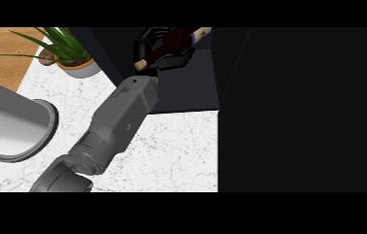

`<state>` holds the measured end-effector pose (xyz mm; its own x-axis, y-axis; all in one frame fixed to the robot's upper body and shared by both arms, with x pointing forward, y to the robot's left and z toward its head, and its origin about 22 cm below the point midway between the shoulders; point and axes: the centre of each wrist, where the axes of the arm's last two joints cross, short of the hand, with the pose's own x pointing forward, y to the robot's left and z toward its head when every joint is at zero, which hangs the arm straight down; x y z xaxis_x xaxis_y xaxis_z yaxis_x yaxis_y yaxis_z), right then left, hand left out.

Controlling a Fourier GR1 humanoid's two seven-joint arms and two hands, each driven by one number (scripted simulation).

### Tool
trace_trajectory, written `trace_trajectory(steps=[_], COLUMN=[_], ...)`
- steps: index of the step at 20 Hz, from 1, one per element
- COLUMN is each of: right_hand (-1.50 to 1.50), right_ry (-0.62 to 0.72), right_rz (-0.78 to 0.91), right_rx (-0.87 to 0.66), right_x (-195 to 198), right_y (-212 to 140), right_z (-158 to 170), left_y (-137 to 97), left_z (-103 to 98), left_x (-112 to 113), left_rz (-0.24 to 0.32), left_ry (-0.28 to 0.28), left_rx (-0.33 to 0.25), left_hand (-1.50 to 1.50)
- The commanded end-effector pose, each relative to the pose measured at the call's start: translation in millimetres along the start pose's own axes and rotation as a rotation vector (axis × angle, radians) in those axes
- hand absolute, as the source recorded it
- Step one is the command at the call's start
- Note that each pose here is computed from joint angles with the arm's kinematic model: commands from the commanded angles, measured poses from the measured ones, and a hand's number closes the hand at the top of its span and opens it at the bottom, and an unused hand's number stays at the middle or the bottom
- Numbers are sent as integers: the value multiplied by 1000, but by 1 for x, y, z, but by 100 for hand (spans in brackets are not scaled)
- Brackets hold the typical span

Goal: Pick up the wine, place it into the cabinet and close the cabinet

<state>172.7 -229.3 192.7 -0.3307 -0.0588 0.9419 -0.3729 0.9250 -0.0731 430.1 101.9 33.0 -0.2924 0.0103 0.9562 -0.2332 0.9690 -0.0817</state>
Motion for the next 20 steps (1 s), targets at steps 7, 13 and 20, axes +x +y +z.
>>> trace_trajectory(steps=[7, 13, 20], right_hand=[-150, -150, -150], right_ry=[-43, -43, -38], right_rz=[-7, -1, 1], right_rx=[10, 13, 35], right_x=[21, 7, 11], right_y=[5, -1, 2], right_z=[12, 11, 9], left_y=[24, 29, 19], left_z=[7, 16, 17], left_x=[-20, -30, -27], left_rz=[-109, -184, -145], left_ry=[48, 62, 0], left_rx=[62, 59, 88], left_hand=[-150, -150, -150])
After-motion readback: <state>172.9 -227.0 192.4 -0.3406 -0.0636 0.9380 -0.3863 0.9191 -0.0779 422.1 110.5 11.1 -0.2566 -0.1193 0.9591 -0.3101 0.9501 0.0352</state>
